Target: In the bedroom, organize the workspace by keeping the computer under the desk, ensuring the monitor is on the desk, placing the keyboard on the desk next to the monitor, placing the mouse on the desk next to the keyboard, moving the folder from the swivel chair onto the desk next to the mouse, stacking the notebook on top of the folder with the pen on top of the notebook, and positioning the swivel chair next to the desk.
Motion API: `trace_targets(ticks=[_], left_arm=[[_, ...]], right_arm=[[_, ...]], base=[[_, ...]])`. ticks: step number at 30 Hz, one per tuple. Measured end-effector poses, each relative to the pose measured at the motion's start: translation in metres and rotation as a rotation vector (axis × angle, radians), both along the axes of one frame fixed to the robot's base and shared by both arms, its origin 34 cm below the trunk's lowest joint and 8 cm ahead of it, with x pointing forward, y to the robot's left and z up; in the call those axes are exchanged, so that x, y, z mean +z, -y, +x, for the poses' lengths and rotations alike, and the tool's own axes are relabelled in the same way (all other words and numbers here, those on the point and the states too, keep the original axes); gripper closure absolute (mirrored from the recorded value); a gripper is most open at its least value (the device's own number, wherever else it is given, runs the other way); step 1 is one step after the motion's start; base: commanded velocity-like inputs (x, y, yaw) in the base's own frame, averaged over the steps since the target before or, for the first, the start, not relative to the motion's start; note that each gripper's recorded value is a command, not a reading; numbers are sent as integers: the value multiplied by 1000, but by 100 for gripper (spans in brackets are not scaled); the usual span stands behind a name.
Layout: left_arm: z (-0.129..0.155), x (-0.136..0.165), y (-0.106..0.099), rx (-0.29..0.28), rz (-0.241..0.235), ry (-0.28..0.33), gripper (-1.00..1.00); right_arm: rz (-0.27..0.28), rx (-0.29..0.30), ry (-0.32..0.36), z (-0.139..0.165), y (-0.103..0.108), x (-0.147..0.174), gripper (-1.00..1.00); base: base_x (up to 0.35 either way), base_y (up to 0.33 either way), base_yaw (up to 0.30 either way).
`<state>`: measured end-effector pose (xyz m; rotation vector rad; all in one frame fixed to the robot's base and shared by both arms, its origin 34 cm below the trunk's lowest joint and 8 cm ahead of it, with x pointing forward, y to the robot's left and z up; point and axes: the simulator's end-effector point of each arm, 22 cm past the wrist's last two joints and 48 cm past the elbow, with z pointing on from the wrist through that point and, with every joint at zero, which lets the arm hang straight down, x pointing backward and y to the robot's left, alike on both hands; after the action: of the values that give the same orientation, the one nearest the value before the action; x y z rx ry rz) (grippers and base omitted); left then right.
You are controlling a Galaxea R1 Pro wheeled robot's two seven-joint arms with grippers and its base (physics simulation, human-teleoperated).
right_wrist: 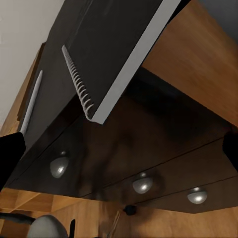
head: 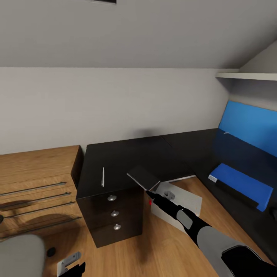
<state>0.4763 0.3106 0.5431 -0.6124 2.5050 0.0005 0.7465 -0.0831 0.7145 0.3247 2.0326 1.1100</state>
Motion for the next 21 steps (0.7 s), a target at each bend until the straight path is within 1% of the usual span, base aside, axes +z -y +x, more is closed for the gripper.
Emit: trace_targets(ticks=[8,15,21], left_arm=[[0,0,0,0,0,0,-100],[0,0,1,-1,-2,2,-100],[0,0,0,-1,-1,1,-100]], right_arm=[[0,0,0,0,0,0,-100],[0,0,0,0,0,0,-100],[0,0,0,0,0,0,-100]], base=[[5,14,0],[146,83,0],[33,14,0]])
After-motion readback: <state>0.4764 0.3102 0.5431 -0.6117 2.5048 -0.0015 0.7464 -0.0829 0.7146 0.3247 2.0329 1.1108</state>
